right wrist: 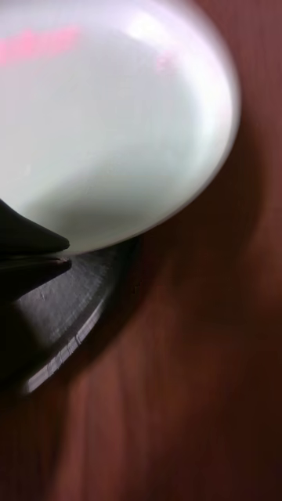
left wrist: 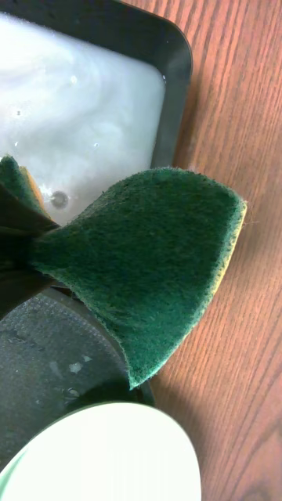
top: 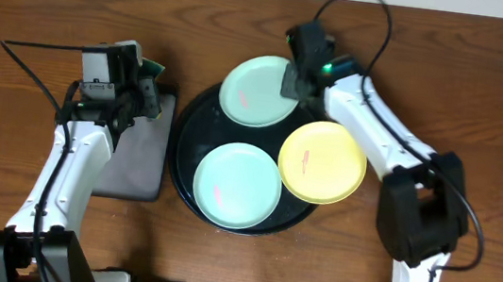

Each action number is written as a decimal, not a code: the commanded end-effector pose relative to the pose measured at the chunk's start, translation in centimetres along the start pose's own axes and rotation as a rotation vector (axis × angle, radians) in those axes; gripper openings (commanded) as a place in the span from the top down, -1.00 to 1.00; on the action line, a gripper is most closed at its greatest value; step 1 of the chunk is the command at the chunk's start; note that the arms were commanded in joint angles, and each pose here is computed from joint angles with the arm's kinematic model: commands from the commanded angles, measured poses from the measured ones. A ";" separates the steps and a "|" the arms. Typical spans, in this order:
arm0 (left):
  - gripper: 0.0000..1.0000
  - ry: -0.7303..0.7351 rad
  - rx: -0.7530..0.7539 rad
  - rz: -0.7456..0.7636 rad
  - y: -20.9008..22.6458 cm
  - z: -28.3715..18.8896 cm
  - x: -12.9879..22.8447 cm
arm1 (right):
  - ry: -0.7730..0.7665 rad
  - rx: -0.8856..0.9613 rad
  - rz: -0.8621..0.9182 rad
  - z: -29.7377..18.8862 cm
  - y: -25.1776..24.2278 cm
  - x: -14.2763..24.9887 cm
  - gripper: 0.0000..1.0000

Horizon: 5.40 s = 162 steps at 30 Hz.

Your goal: Clean dirty plates on tray and stack at the side

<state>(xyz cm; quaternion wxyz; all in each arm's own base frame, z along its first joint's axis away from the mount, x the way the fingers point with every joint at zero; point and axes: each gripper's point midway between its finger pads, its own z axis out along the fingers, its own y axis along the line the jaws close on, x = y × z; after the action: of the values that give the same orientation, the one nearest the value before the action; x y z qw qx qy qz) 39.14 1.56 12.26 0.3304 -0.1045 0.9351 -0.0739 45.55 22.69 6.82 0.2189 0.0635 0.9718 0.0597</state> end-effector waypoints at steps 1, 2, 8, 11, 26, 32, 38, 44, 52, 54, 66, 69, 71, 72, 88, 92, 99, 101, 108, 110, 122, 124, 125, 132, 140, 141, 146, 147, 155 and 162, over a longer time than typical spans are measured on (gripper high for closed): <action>0.85 -0.002 0.012 -0.006 -0.2 0.0 0.1 | 0.023 0.017 0.056 1.7 0.9 2.7 0.98; 0.84 -0.002 0.018 -0.007 -0.2 0.0 0.1 | 0.024 0.014 0.046 1.8 1.2 3.1 0.97; 0.85 0.001 0.047 0.006 -1.2 0.0 0.2 | 0.018 0.038 -0.016 1.5 2.7 4.9 0.98; 0.85 0.000 0.050 0.010 -1.3 0.0 0.1 | 0.030 0.063 -0.037 1.3 2.6 5.7 0.98; 0.85 0.002 0.049 0.008 -1.3 -0.1 0.2 | 0.211 -0.350 -0.334 -1.3 4.3 5.2 -0.03; 0.86 0.019 0.022 0.026 -2.0 -1.2 -0.1 | 0.228 -0.320 -0.347 -1.0 0.9 4.0 -0.07; 0.85 0.006 0.020 0.077 -5.5 -3.0 -1.9 | 0.245 -0.309 -0.366 -1.0 0.0 4.2 -0.12; 0.86 0.026 0.078 0.065 -9.3 -3.2 -1.2 | 0.212 -0.268 -0.395 -0.5 -0.1 3.7 -0.01; 0.86 0.063 0.082 0.065 -10.3 1.5 -0.4 | 0.117 -0.225 -0.411 1.0 -0.3 2.6 0.13; 0.85 0.098 0.070 0.065 -10.0 3.2 0.5 | 0.091 -0.260 -0.420 2.0 0.4 3.4 0.18; 0.85 0.141 0.056 0.110 -9.6 5.2 1.8 | 0.054 -0.336 -0.401 3.1 1.9 4.5 0.67; 0.86 0.134 0.061 0.113 -9.8 5.2 1.6 | 0.057 -0.337 -0.379 3.1 1.9 4.5 0.98; 0.85 0.123 0.065 0.114 -9.9 5.2 1.4 | 0.059 -0.339 -0.381 3.1 2.2 4.7 0.97; 0.86 0.120 0.066 0.114 -9.9 5.2 1.3 | 0.060 -0.340 -0.384 3.0 2.3 4.8 0.97; 0.85 0.137 0.122 0.144 -12.1 4.8 2.3 | 0.031 -0.268 -0.369 3.1 3.4 5.4 0.70; 0.85 0.140 0.071 0.078 -11.1 5.1 2.7 | 0.032 -0.270 -0.374 3.0 3.6 5.6 0.74; 0.85 0.135 0.043 0.010 -10.5 5.8 3.1 | 0.033 -0.270 -0.363 3.0 3.6 5.6 0.75; 0.85 0.142 0.037 -0.020 -10.4 5.9 3.4 | 0.033 -0.270 -0.364 3.0 3.6 5.6 0.75; 0.85 0.170 0.022 -0.064 -10.2 7.0 4.3 | 0.033 -0.270 -0.363 3.0 3.6 5.6 0.75; 0.86 0.181 0.017 -0.065 -10.1 7.6 4.7 | 0.034 -0.269 -0.364 3.0 3.6 5.6 0.75; 0.85 0.249 0.022 -0.062 -10.4 10.5 7.2 | 0.034 -0.270 -0.364 3.0 3.6 5.6 0.75; 0.85 0.268 0.074 -0.062 -11.5 10.5 7.6 | 0.034 -0.270 -0.364 3.0 3.6 5.6 0.76; 0.86 0.276 0.101 -0.060 -12.1 10.4 7.7 | 0.034 -0.270 -0.364 3.0 3.6 5.6 0.76; 0.85 0.287 0.168 -0.053 -13.7 10.1 7.8 | 0.034 -0.269 -0.364 3.0 3.6 5.6 0.75; 0.85 0.212 0.311 0.119 -16.2 6.7 5.1 | 0.034 -0.270 -0.364 3.0 3.6 5.6 0.74; 0.85 0.197 0.307 0.134 -16.2 6.2 4.7 | 0.034 -0.270 -0.365 3.0 3.6 5.6 0.74; 0.85 0.112 0.163 0.144 -13.9 4.3 2.6 | 0.028 -0.279 -0.391 2.8 3.7 5.5 0.53; 0.85 0.099 0.144 0.144 -13.6 4.1 2.3 | 0.026 -0.285 -0.405 2.5 3.9 5.4 0.48; 0.85 0.088 0.119 0.179 -13.2 5.2 2.4 | -0.023 -0.308 -0.411 -0.4 4.4 4.0 0.41; 0.85 0.072 0.101 0.179 -12.9 7.5 2.4 | -0.015 -0.302 -0.412 -0.2 4.3 4.3 0.52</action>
<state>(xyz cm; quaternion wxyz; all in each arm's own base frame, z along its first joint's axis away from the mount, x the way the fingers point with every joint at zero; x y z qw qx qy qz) 43.37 -12.58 8.62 0.3011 -0.0064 0.9465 -0.1163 42.47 26.90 5.21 0.2372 -0.1570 0.9463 0.1538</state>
